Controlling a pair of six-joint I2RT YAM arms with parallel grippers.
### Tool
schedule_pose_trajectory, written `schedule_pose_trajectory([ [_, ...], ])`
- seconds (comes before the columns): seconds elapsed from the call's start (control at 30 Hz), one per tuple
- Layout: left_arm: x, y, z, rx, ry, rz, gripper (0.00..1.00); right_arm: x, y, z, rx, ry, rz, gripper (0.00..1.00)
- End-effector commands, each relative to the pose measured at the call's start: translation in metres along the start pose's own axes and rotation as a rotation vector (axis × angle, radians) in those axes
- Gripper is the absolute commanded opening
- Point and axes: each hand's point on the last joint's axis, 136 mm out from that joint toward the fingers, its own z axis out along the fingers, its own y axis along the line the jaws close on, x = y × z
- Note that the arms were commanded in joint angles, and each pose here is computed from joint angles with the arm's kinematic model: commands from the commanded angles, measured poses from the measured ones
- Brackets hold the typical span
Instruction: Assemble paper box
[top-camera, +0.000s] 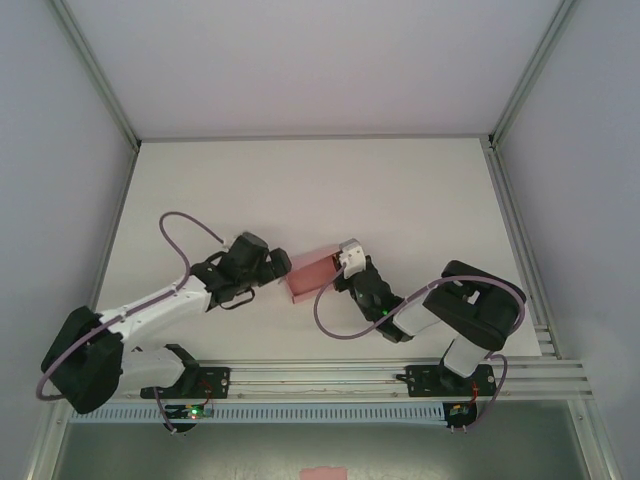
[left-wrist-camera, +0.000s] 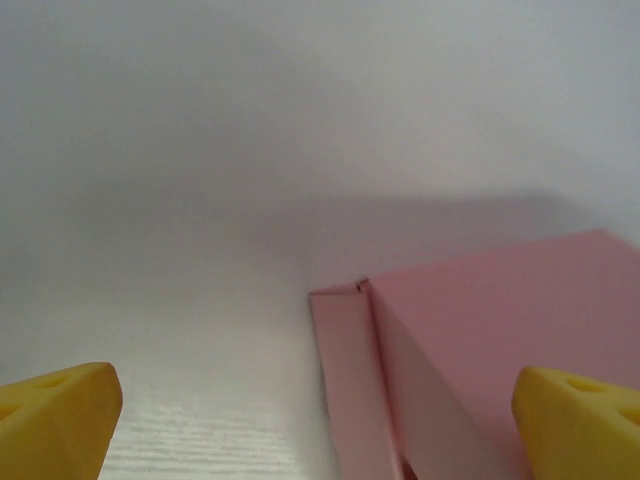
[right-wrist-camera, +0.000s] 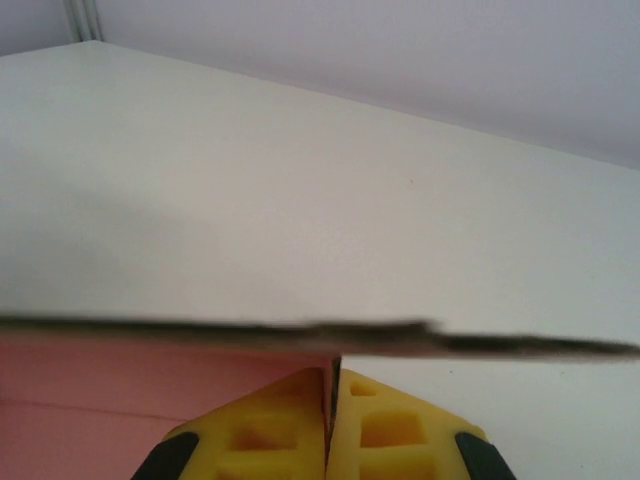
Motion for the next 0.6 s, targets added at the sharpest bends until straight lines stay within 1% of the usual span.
schedule_pose_trajectory([
  [0.0,0.001,-0.028,0.006,0.163,0.019,-0.103,1.0,0.034,0.01,-0.009,-0.044,0.097,-0.112,0.04],
  [0.07,0.002,-0.023,0.011,0.161,0.009,-0.127,0.99,0.03,0.015,-0.012,-0.052,0.085,-0.1,0.05],
  [0.1,0.003,-0.018,0.016,0.148,0.011,-0.132,0.97,0.025,0.017,-0.013,-0.062,0.076,-0.074,0.07],
  [0.17,0.005,-0.015,0.02,0.142,0.015,-0.134,0.93,0.032,0.02,-0.023,-0.098,0.104,-0.073,0.13],
  [0.2,0.007,-0.013,0.023,0.133,0.02,-0.134,0.89,0.035,0.022,-0.025,-0.105,0.126,-0.081,0.13],
  [0.27,0.008,-0.014,0.026,0.135,0.027,-0.12,0.83,0.039,0.025,-0.032,-0.119,0.158,-0.105,0.18],
  [0.3,0.01,-0.013,0.029,0.131,0.033,-0.118,0.77,0.039,0.026,-0.035,-0.125,0.167,-0.114,0.2],
  [0.37,0.011,-0.012,0.034,0.125,0.041,-0.117,0.64,0.038,0.025,-0.04,-0.124,0.184,-0.126,0.27],
  [0.4,0.013,-0.01,0.037,0.118,0.047,-0.11,0.61,0.038,0.022,-0.042,-0.116,0.199,-0.124,0.28],
  [0.43,0.014,-0.007,0.039,0.107,0.05,-0.106,0.59,0.038,0.02,-0.046,-0.115,0.215,-0.117,0.32],
  [0.5,0.016,0.0,0.042,0.075,0.053,-0.098,0.5,0.034,0.015,-0.055,-0.112,0.235,-0.064,0.4],
  [0.53,0.017,0.005,0.042,0.054,0.054,-0.094,0.47,0.031,0.013,-0.062,-0.121,0.242,-0.031,0.43],
  [0.57,0.018,0.008,0.043,0.039,0.052,-0.084,0.46,0.029,0.011,-0.07,-0.137,0.256,-0.015,0.5],
])
